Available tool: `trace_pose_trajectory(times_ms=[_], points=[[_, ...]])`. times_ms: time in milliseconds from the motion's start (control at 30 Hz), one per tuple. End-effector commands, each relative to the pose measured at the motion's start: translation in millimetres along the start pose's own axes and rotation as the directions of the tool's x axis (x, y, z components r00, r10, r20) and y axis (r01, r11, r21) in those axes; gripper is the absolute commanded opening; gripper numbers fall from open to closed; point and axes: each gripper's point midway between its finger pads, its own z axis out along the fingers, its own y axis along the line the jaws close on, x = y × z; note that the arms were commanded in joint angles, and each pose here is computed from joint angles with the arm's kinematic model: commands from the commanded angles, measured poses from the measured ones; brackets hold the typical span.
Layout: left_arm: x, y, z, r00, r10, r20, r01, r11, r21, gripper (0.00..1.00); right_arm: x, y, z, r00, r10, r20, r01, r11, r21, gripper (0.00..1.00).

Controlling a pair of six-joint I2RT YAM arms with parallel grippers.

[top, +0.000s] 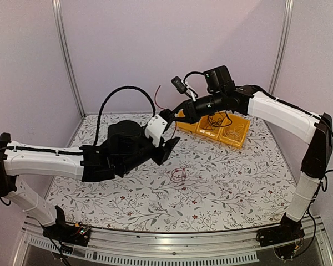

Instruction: Untangle the cables

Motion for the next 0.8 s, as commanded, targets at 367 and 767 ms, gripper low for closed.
trace_pose_trajectory(times_ms=[367, 767], points=[[23, 23, 33, 0.995, -0.07, -0.069, 0.065, 0.995, -0.072, 0.36, -3, 13, -15, 0.999, 0.016, 0.045, -0.015, 1.0, -0.01, 0.0], [11, 23, 37, 0.996, -0.083, -0.032, 0.082, 0.996, -0.018, 0.02, -7, 8, -13, 0.999, 0.017, 0.046, -0.017, 1.0, 0.002, 0.0]])
